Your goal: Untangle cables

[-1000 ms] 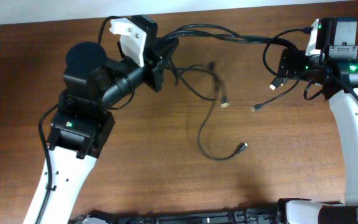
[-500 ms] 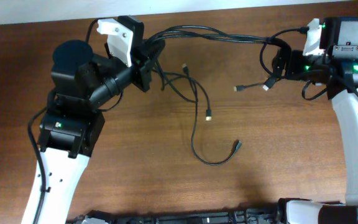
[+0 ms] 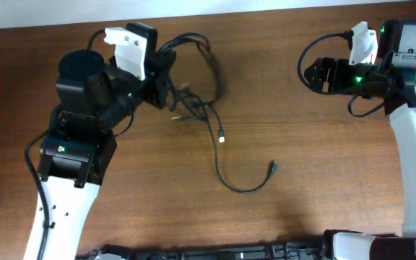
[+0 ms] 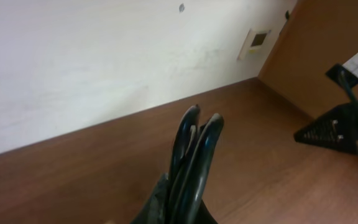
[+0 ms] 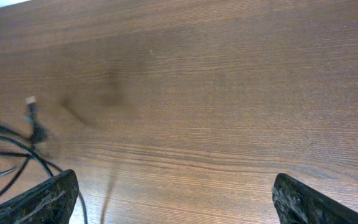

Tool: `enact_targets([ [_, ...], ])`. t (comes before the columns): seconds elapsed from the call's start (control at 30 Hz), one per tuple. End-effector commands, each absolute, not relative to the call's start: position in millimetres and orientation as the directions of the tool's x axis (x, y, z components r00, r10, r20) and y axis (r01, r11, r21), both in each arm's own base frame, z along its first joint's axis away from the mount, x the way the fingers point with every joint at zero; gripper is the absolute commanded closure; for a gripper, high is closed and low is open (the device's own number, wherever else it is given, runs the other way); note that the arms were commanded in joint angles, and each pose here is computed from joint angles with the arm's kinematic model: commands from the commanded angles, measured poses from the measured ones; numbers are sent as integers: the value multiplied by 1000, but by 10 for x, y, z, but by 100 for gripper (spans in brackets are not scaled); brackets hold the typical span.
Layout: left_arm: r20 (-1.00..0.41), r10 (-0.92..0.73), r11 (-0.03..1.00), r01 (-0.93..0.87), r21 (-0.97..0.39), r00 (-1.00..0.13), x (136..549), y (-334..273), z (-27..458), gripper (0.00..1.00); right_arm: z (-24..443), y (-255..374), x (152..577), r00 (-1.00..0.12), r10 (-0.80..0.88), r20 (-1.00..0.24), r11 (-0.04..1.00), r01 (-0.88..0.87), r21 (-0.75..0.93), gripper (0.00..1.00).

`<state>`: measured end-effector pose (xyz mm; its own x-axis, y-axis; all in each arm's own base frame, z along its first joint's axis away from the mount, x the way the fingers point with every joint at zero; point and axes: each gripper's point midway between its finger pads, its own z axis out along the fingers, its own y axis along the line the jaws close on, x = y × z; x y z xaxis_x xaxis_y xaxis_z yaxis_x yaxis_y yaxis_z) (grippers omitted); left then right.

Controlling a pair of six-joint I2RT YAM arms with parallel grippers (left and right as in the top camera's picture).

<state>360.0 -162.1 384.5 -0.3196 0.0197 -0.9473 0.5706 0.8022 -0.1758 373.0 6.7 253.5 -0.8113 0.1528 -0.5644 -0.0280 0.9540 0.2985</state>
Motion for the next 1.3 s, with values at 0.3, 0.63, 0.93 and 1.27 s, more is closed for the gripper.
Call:
enact_targets([
  [0.3,-948,32,801,575,-166,-318,3530,-1595,3891,18,2514,78,3702,-821,159,-548,948,-29,317,1],
  [0.63,-920,50,809,557,-191,-388,3478,-1570,3721,1,2441,100,3589,-851,162,-499,945,-11,326,1],
  [0.93,-814,91,969,240,-61,-574,3479,-937,3158,1,2485,349,3506,-870,146,-470,900,-80,429,1],
  [1.27,-713,23,1000,24,9,-701,3335,-276,2854,1,2593,958,3594,-845,41,-534,872,-231,432,1],
])
